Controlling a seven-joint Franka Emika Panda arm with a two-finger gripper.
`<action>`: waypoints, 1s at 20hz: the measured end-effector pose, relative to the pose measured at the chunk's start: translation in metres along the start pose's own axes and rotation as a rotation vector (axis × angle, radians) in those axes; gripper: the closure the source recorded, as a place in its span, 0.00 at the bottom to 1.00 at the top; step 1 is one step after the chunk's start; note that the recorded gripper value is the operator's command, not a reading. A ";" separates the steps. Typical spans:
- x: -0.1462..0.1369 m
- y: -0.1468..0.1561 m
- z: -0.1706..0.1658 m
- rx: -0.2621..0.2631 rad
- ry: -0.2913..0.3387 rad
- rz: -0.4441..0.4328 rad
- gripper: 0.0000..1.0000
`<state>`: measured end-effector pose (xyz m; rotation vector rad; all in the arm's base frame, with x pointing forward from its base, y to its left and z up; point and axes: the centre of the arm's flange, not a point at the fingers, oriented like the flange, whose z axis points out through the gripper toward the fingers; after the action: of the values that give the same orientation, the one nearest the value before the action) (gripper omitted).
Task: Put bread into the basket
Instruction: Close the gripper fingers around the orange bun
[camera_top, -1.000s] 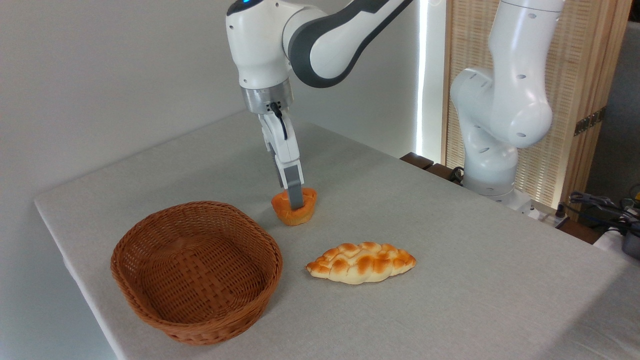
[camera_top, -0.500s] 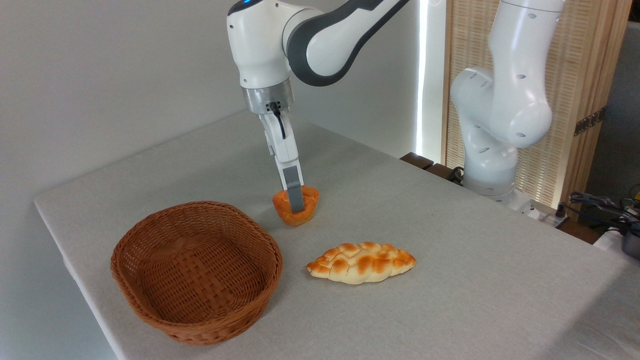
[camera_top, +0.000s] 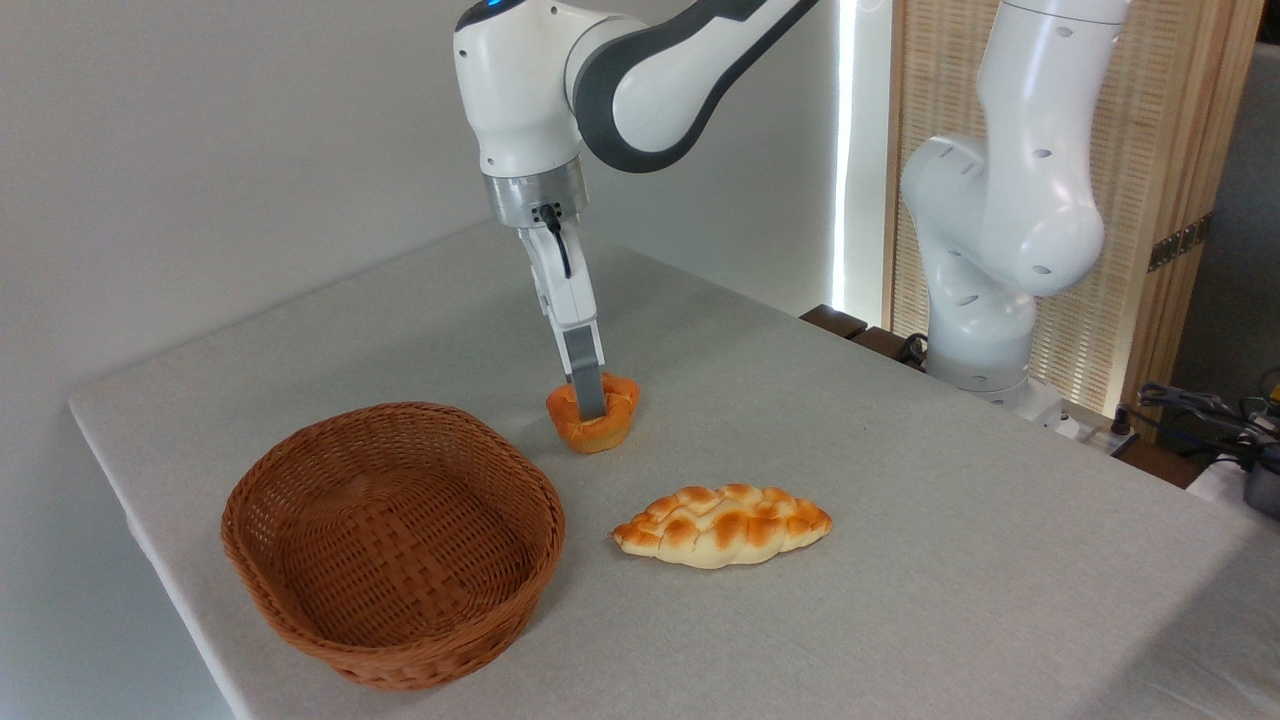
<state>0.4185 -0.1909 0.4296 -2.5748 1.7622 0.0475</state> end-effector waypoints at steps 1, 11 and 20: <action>0.000 0.000 0.000 0.000 0.000 0.000 0.83; 0.000 0.000 0.001 -0.002 -0.002 0.000 0.91; -0.002 -0.001 -0.002 -0.007 -0.006 0.012 0.98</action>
<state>0.4184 -0.1888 0.4318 -2.5666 1.7784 0.0623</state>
